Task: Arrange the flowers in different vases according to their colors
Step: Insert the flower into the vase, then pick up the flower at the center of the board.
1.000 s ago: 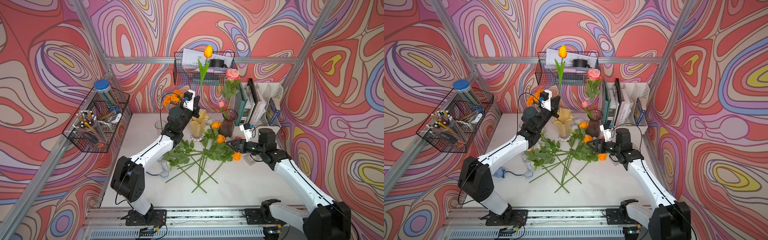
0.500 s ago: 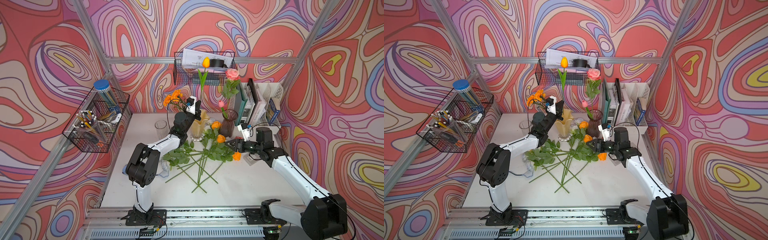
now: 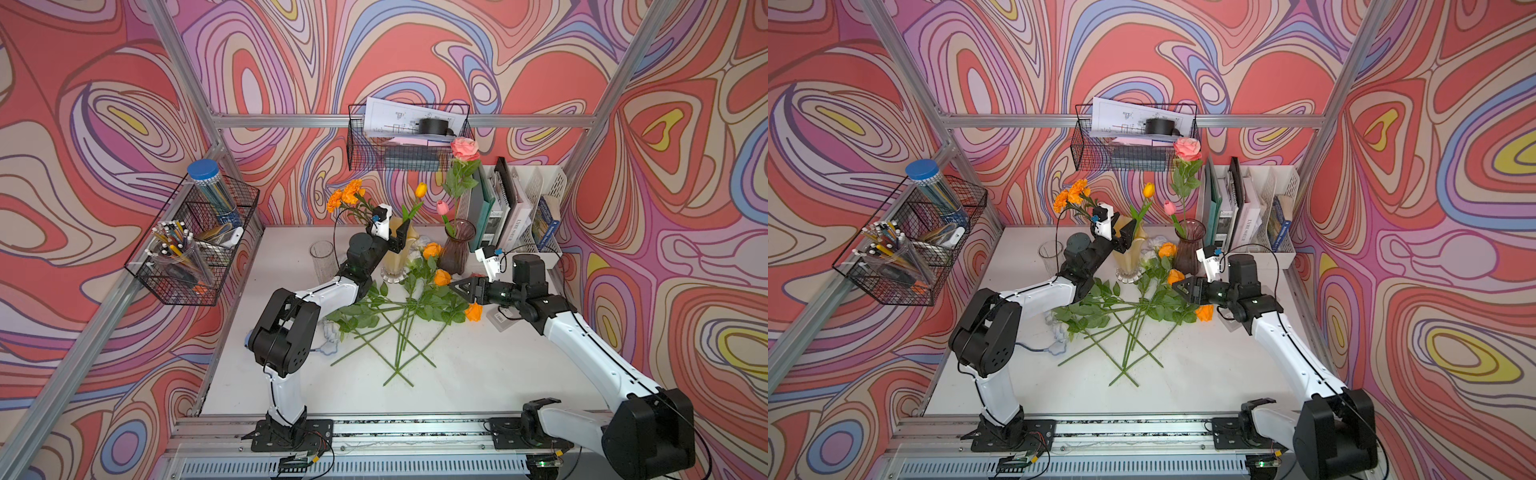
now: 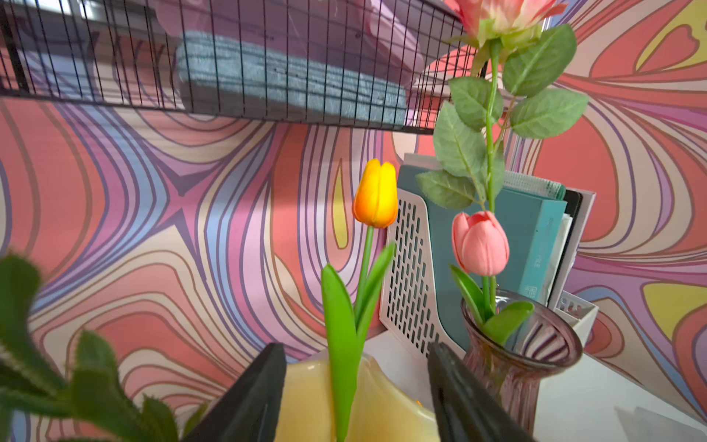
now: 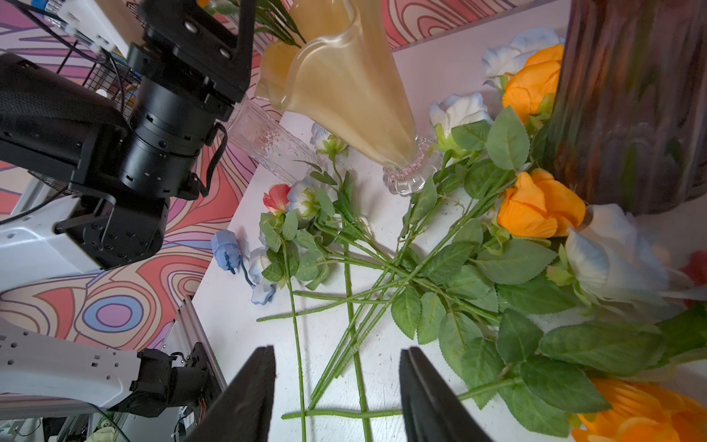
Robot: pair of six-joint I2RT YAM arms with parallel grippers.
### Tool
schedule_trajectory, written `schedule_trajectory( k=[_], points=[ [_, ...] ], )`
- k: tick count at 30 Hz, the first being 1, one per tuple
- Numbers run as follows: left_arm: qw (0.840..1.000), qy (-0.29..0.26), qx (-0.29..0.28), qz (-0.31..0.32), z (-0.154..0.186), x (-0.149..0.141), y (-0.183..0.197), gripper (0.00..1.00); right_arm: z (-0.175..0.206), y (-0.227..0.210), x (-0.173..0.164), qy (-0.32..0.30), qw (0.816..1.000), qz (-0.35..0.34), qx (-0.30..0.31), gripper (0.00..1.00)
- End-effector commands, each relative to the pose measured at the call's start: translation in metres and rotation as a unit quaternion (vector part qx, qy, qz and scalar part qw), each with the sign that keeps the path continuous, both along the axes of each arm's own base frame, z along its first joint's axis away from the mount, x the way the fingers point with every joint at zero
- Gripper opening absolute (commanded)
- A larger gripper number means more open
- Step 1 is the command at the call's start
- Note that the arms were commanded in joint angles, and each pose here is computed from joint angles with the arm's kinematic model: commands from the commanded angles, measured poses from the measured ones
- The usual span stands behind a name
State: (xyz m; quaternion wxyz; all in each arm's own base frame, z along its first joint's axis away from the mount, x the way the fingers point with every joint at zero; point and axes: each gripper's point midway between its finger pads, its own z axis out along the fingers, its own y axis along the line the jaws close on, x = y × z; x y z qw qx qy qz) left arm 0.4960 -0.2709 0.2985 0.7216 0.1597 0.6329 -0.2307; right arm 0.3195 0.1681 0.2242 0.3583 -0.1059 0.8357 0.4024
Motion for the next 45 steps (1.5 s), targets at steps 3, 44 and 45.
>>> schedule_trajectory(
  k=[3, 44, 45],
  points=[
    [1.0, -0.004, -0.01, -0.007, 0.043, -0.037, 0.005, 0.74, 0.013, -0.002, -0.004, -0.024, 1.0, -0.002, 0.006, 0.54],
    [0.855, 0.426, 0.294, -0.044, -0.223, -0.099, -0.084, 0.39, -0.046, -0.071, 0.015, 0.091, 0.976, -0.189, -0.051, 0.55],
    [0.853, 0.428, 0.296, -0.038, -0.223, -0.096, -0.084, 0.36, -0.047, -0.072, 0.015, 0.092, 0.976, -0.191, -0.051, 0.55]
  ],
)
